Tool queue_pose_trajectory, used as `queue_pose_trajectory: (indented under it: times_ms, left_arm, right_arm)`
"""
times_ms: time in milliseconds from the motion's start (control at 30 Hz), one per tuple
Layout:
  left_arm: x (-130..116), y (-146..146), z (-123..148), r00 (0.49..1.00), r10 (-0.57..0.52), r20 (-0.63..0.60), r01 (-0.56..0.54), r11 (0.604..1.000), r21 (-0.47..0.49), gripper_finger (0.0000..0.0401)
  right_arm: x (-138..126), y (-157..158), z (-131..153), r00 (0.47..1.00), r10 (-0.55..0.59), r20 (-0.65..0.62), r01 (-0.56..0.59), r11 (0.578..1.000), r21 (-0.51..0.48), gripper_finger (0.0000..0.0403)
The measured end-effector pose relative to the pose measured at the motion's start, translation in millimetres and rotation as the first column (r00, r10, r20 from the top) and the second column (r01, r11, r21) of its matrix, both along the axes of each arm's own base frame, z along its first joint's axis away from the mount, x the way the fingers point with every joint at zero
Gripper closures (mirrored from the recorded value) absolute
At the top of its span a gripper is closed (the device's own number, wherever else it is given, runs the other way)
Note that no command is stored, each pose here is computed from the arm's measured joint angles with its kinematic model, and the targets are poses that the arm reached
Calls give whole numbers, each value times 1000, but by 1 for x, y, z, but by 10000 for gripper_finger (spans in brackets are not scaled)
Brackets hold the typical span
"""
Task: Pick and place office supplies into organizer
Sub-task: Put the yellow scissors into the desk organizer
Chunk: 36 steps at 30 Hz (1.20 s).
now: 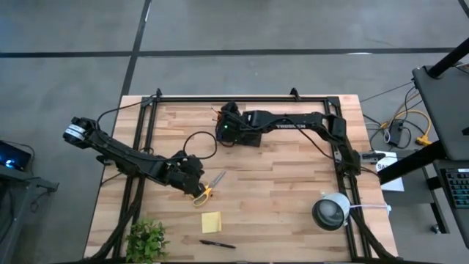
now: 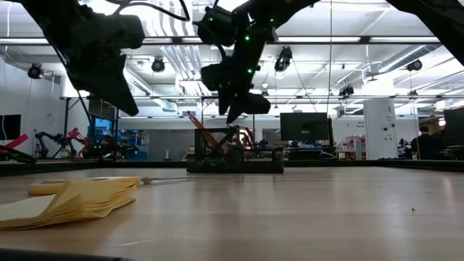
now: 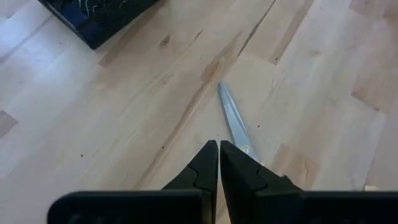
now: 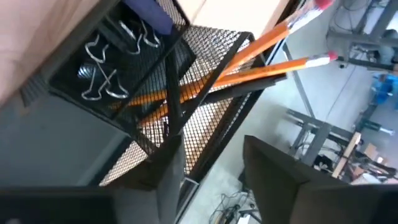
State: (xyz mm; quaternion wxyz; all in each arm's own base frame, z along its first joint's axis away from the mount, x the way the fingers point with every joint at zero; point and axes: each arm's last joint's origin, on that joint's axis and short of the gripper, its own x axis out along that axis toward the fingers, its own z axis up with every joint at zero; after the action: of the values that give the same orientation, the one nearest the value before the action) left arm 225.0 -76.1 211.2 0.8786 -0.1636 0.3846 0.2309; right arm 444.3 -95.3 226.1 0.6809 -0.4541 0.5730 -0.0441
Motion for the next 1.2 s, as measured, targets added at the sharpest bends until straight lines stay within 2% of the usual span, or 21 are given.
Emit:
queue_pose_trajectory:
  times_ms: [100, 167, 267, 333, 400, 467, 533, 633, 767, 933, 1000, 1067, 1133, 1200]
  left_arm:
    - [-1, -1, -1, 1000, -15, -20, 15, 1000, -20, 399]
    - [-2, -2, -3, 998, -49, -46, 46, 997, -64, 399]
    - [-6, -7, -14, 990, -108, -85, 97, 988, -123, 399]
    - [-10, -14, -25, 985, -151, -79, 138, 979, -152, 399]
    - [-13, -20, -37, 983, -178, -45, 166, 967, -194, 399]
    - [-17, -25, -48, 987, -158, -5, 151, 952, -268, 399]
    - [-20, -29, -56, 994, -108, 31, 112, 935, -337, 399]
    - [-24, -33, -59, 997, -60, 46, 74, 916, -395, 399]
    - [-29, -37, -63, 999, -41, 33, 51, 910, -411, 399]
    - [-30, -35, -67, 1000, 16, 26, -4, 913, -408, 399]
    - [-28, -37, -66, 999, 0, 35, 14, 918, -396, 399]
    - [-24, -41, -63, 997, -71, 41, 81, 929, -361, 393]
    - [-21, -48, -63, 986, -162, 30, 163, 935, -314, 378]
    - [-16, -54, -65, 980, -201, 6, 193, 936, -296, 355]
  right_arm:
    - [-1, 8, 7, 1000, -20, 18, 20, 999, -28, 217]
    - [-4, 16, 15, 999, -12, 35, 12, 1000, -3, 202]
    - [-9, 35, 28, 996, 21, 92, -35, 988, 152, 188]
    - [-10, 51, 34, 987, 24, 158, -77, 938, 339, 183]
    - [-9, 66, 34, 981, 12, 195, -114, 844, 524, 181]
    - [-6, 78, 28, 980, 1, 200, -129, 765, 631, 182]
    - [-1, 85, 21, 977, 9, 213, -149, 742, 654, 183]
    - [5, 89, 2, 982, 49, 183, -158, 740, 653, 183]
    - [11, 93, -21, 989, 78, 129, -145, 730, 668, 183]
    - [15, 98, -38, 996, -4, 85, -57, 706, 705, 183]
    - [15, 100, -38, 996, -33, 79, -34, 699, 714, 183]
    - [15, 101, -38, 995, -56, 77, -17, 693, 721, 183]
    - [14, 101, -37, 994, -84, 75, 3, 686, 728, 183]
    - [14, 100, -35, 990, -120, 72, 29, 675, 738, 183]
